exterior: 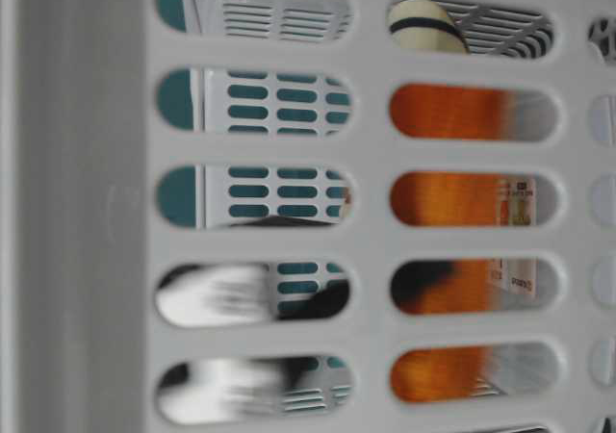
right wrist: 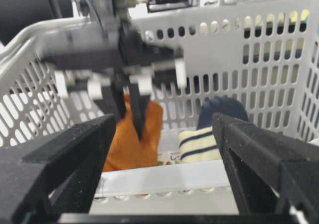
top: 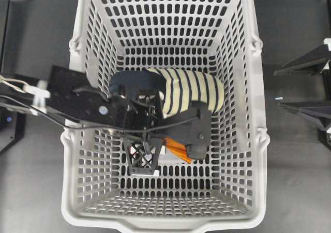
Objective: Pick up the orange cloth from the shopping basket with the left arm.
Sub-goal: 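Close the left gripper on the orange cloth, then lift the orange cloth upward out of the basket with the left gripper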
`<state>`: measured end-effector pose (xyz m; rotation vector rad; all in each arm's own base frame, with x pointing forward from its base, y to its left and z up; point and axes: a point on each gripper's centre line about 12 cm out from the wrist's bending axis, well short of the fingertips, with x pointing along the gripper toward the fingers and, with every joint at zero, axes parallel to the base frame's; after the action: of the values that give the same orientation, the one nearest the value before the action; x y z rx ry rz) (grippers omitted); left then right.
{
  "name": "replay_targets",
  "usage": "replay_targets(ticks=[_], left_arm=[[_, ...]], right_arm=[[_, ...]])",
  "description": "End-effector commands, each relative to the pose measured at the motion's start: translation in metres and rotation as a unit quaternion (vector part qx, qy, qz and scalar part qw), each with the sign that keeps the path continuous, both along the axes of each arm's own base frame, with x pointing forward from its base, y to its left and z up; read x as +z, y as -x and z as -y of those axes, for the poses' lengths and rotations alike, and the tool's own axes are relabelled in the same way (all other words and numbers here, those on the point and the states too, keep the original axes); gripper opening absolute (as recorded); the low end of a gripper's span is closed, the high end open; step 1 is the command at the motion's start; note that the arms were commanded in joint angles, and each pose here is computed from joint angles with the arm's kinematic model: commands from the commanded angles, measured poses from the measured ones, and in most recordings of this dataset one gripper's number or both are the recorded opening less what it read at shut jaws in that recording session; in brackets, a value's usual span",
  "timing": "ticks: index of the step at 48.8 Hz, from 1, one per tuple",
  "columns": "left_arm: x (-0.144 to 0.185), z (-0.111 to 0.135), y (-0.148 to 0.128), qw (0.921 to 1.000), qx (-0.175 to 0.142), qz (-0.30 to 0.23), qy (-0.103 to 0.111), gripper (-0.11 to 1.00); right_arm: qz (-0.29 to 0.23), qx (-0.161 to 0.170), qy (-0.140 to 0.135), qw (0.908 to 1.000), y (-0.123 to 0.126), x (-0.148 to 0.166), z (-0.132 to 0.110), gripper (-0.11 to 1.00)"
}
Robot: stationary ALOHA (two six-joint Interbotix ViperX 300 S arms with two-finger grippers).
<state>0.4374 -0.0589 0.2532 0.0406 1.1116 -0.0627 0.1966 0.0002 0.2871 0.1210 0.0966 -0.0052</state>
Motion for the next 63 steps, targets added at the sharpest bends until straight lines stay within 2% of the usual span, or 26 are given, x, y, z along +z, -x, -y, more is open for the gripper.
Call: replay_targets(ticks=[1,13,21,39,63], left_arm=[[0.062,-0.003,0.002,0.9985,0.004,0.053,0.006,0.11],[0.152,-0.015,0.018,0.9959,0.019,0.088,0.010,0.11],[0.184,-0.016,0.026,0.9961,0.022,0.085,0.010,0.11],[0.189,-0.027,0.019,0.9969,0.037,0.070,0.008,0.11],[0.188,-0.030,0.021,0.9971,0.041,0.063,0.007,0.11]], right_arm=[[0.012,0.001,-0.002,0.9999,0.000,0.007,0.000,0.75],[0.014,0.001,-0.002,0.9999,0.002,0.006,-0.001,0.75],[0.015,0.001,-0.002,0.9999,0.002,0.006,-0.001,0.75],[0.012,0.001,-0.002,0.9999,0.002,0.004,-0.001,0.75],[0.010,0.001,-0.002,0.9999,0.003,0.003,-0.001,0.75]])
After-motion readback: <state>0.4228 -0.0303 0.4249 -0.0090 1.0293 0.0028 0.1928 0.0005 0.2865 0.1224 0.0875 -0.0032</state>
